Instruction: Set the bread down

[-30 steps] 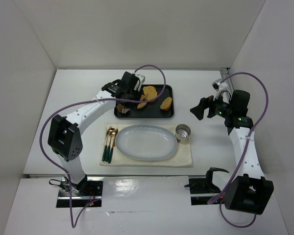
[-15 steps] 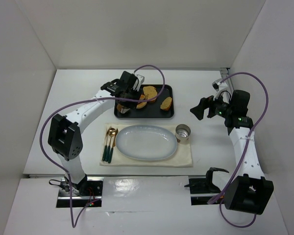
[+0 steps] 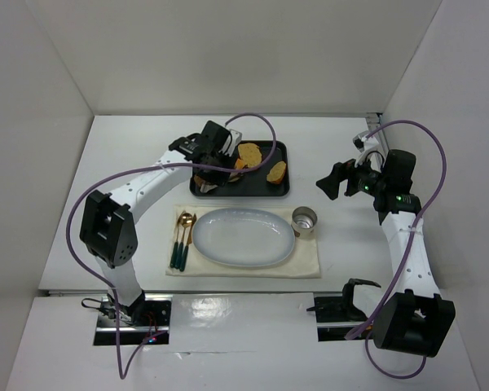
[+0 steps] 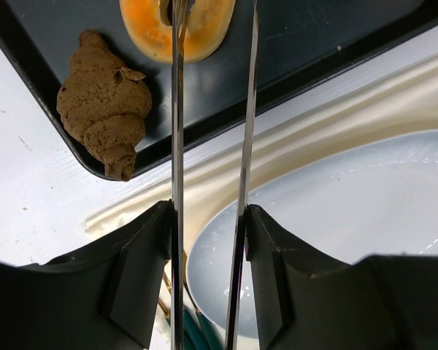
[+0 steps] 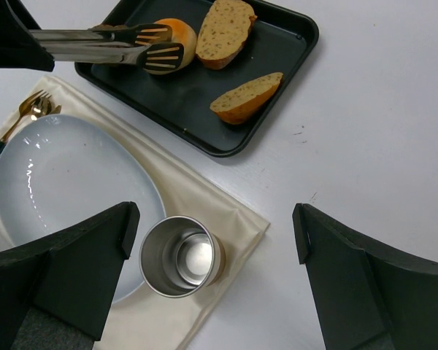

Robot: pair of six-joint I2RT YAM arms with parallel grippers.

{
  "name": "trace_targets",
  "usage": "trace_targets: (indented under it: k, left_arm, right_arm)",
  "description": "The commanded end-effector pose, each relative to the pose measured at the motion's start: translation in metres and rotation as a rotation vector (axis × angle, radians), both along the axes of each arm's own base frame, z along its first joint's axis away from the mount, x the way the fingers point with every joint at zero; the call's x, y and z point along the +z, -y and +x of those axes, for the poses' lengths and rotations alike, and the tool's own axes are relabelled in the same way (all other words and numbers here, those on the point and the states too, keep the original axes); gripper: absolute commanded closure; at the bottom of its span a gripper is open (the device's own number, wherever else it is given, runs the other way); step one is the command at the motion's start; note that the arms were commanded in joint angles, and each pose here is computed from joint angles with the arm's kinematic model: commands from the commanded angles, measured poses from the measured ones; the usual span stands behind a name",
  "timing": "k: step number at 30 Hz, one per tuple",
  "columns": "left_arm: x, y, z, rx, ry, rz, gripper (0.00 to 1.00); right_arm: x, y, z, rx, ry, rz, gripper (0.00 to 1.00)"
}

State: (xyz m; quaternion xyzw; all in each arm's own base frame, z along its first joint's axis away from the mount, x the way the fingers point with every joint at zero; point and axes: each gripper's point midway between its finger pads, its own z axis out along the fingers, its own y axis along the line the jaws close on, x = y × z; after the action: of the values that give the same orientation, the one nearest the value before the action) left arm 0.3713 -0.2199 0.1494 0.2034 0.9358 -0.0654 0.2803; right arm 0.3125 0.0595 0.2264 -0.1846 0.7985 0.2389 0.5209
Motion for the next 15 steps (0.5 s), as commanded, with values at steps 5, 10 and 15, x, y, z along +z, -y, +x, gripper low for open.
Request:
trace_targets:
  k: [5,10,15]
  left_arm:
    - [0.014,-0.003,-0.004,-0.026,0.035,0.023,0.43]
    - [0.0,-0.004,-0.004,-0.016,0.019,0.091,0.44]
    - [-0.006,-0.009,0.0,0.007,0.032,0.171,0.51]
  right_arm:
    - [0.015,-0.002,0.002,0.02,0.041,-0.013,0.0]
    - [0.015,-0.002,0.002,0.02,0.041,-0.013,0.0]
    - [0.015,-0.002,0.002,0.02,0.041,-0.013,0.0]
